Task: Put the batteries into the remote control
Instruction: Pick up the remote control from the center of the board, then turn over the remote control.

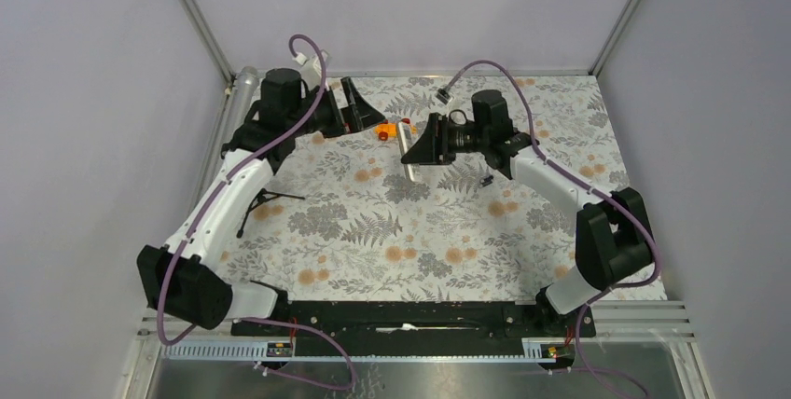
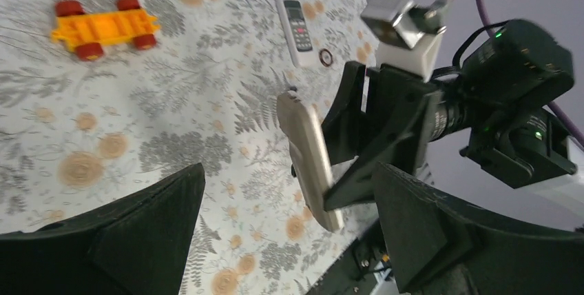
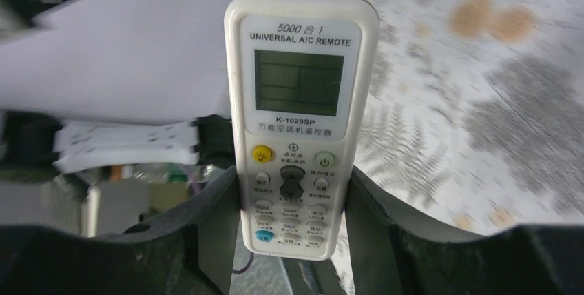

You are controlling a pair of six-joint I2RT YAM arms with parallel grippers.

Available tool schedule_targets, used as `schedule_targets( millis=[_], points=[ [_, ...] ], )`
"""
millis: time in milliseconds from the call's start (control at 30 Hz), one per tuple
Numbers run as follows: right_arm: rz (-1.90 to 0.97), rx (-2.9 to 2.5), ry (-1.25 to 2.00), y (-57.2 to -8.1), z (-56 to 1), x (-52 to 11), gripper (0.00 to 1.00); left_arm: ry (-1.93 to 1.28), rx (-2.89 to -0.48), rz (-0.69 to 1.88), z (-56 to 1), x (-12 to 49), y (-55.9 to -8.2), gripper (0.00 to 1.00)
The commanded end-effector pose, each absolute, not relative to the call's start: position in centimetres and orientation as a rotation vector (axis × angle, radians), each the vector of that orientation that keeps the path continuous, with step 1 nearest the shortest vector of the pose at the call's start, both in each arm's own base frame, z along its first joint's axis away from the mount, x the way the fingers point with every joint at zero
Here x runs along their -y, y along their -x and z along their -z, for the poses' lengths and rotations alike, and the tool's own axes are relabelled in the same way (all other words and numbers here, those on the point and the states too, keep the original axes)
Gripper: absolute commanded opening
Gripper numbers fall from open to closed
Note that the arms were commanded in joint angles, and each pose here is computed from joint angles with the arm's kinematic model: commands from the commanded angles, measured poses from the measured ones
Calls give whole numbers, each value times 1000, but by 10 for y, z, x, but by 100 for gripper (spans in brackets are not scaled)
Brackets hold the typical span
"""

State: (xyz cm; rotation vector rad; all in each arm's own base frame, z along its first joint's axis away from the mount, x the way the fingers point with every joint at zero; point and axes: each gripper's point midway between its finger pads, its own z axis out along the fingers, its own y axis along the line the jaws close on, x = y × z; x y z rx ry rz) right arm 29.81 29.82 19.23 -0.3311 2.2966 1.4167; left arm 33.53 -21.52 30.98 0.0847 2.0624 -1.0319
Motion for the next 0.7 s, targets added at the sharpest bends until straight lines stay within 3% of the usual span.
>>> schedule_targets(
  millis=[0,333,667],
  points=[
    [-1882,-1966,602,-273,-280,-325,23,-158,-1978,1195,-344,231,-334,98],
    [-2242,-1687,628,-268,-343,-322,21,-211,-1793,1631,-395,249,-310,95],
    [-2259,-1674,684,-269,-346,-329,18,-87,-1933,1617,-365,271,-325,88]
  ],
)
